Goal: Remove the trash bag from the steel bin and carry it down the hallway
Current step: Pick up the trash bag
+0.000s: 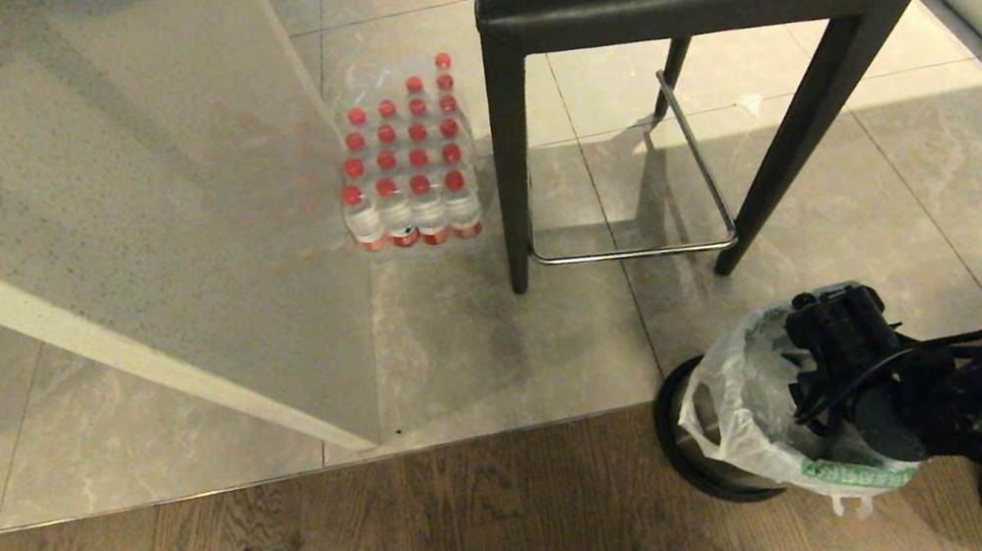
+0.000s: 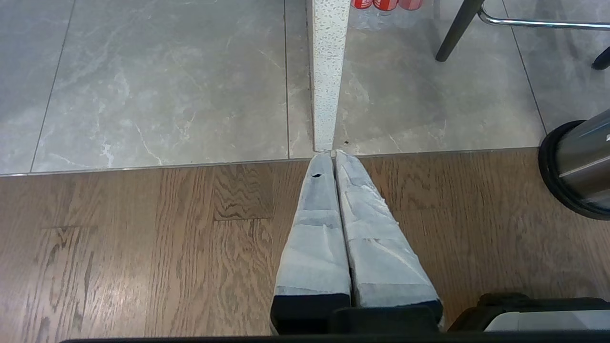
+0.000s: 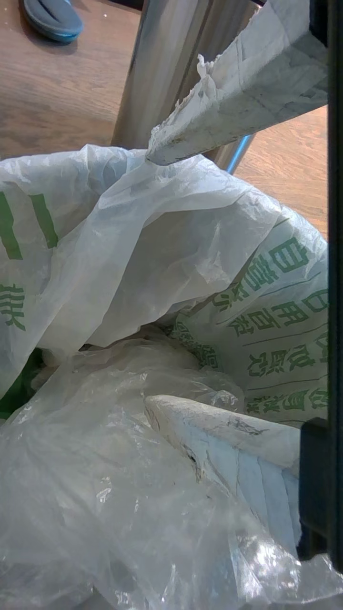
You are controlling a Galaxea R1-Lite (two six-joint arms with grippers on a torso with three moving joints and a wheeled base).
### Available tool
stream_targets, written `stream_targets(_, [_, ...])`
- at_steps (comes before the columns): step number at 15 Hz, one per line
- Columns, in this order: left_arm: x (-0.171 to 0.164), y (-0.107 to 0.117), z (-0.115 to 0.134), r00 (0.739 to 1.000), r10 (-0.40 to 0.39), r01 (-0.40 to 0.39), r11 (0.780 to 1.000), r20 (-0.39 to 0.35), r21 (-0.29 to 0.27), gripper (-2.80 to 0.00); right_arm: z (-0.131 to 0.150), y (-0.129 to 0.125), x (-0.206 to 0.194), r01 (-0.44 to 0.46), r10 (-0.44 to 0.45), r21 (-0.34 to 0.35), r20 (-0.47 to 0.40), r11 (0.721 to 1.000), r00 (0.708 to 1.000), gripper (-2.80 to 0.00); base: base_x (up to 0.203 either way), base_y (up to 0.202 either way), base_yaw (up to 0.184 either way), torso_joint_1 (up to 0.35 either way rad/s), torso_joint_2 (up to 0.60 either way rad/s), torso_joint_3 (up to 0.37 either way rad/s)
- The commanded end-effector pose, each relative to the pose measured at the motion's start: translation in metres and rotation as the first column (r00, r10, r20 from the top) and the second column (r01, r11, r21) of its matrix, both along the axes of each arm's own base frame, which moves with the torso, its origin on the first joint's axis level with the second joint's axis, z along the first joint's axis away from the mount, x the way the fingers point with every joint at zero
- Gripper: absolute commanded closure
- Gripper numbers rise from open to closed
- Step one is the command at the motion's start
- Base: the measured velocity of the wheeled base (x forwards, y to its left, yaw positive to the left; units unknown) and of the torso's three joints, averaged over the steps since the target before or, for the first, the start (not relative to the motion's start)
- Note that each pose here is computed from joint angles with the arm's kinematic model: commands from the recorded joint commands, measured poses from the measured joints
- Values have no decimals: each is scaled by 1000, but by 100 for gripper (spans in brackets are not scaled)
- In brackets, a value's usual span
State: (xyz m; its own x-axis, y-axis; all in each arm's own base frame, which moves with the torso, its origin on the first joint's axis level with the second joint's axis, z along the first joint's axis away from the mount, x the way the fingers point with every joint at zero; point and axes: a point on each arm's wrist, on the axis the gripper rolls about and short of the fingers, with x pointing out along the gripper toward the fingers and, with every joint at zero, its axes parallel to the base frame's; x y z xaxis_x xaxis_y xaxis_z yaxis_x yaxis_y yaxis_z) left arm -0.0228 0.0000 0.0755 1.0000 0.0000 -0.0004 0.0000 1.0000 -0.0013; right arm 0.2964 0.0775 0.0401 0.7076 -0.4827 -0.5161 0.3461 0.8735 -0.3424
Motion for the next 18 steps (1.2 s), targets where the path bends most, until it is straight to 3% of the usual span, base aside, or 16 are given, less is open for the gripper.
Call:
stream_targets(1, [0,0,0,1000,0,0,1000,0,0,0,-4,1,3,2,-2,1,9,1000,1000,0,0,0,0,0,0,0])
stream_targets(10, [0,0,0,1000,0,0,1000,0,0,0,-9,3,9,-5,6,-24,53,1000,999,0,0,0,0,0,0,0])
stream_targets(18, [0,0,0,1000,0,0,1000,0,0,0,-2,24,-1,-75,76,-16,74,997,994,0,0,0,0,0,0,0])
